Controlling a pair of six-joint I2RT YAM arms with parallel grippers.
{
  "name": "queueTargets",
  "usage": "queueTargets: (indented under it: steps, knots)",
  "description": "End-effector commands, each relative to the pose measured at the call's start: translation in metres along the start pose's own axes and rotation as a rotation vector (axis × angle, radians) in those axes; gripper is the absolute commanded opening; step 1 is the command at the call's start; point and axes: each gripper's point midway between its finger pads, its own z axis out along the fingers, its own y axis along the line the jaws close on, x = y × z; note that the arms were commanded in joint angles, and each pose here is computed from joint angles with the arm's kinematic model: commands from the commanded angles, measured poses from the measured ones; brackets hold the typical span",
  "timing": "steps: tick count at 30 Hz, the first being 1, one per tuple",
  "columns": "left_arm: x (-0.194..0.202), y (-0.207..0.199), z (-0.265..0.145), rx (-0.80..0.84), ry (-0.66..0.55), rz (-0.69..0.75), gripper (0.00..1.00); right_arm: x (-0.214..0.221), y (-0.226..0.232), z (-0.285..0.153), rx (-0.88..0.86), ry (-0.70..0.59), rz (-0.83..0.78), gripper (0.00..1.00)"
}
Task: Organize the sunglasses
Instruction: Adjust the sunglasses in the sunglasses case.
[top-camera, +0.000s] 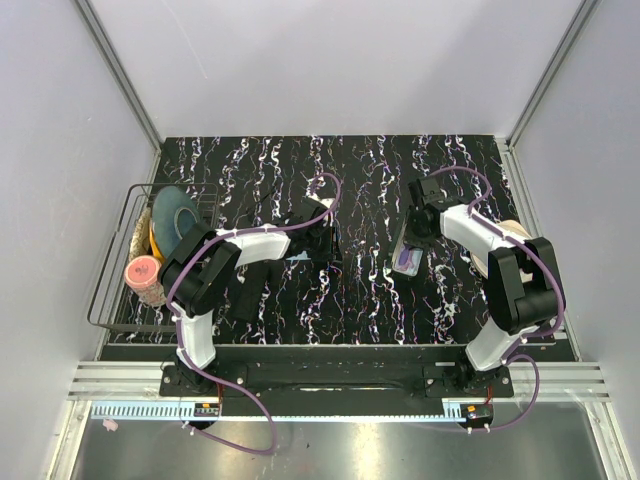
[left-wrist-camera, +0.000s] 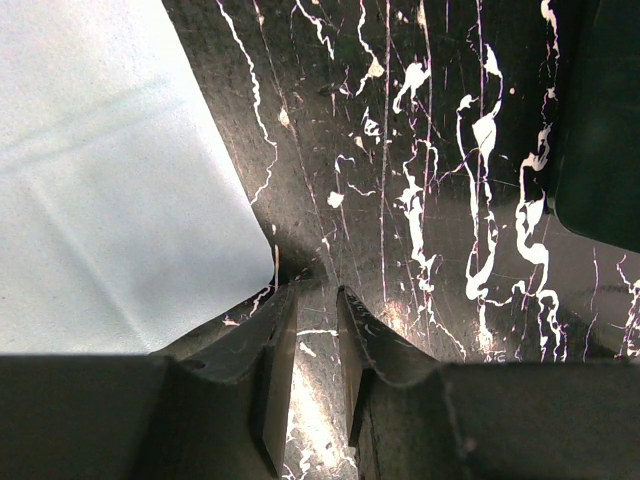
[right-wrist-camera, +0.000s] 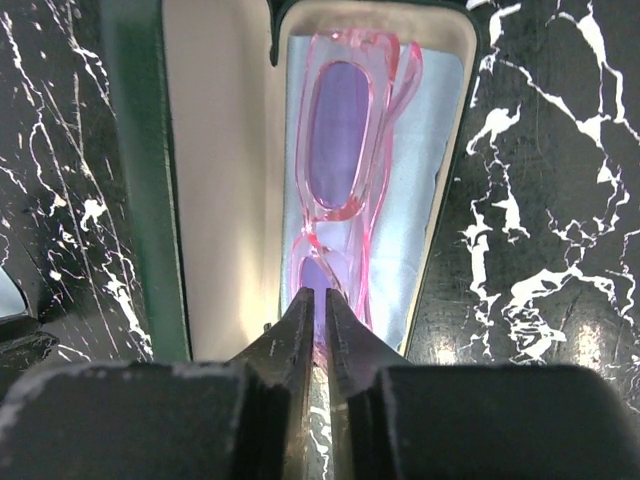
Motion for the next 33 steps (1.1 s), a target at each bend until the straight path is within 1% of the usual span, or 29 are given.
queueTargets:
  steps: [1, 3, 8, 16, 21, 23, 33]
  knots:
    - [-0.014, -0.012, -0.006, 0.030, -0.028, 0.021, 0.27, -0.004, 0.000, -0.002, -0.025, -0.012, 0.021, 0.10]
    - [-0.013, -0.012, -0.005, 0.031, -0.025, 0.023, 0.27, -0.001, -0.004, 0.000, -0.015, -0.006, 0.030, 0.07]
    - [-0.012, -0.011, -0.004, 0.030, -0.021, 0.021, 0.27, 0.002, -0.009, -0.002, -0.005, -0.013, 0.045, 0.02]
    - [-0.009, -0.010, -0.002, 0.026, -0.014, 0.019, 0.27, 0.004, -0.014, -0.004, -0.008, -0.033, 0.080, 0.02]
    - [-0.008, -0.008, -0.002, 0.023, -0.011, 0.017, 0.27, -0.009, -0.015, -0.016, -0.022, -0.102, 0.107, 0.03]
    - [-0.007, -0.008, -0.002, 0.022, -0.010, 0.018, 0.27, -0.012, -0.018, -0.018, -0.019, -0.111, 0.117, 0.04]
    - [-0.006, -0.009, -0.001, 0.030, -0.006, 0.019, 0.27, 0.000, -0.031, -0.012, 0.021, -0.083, 0.136, 0.04]
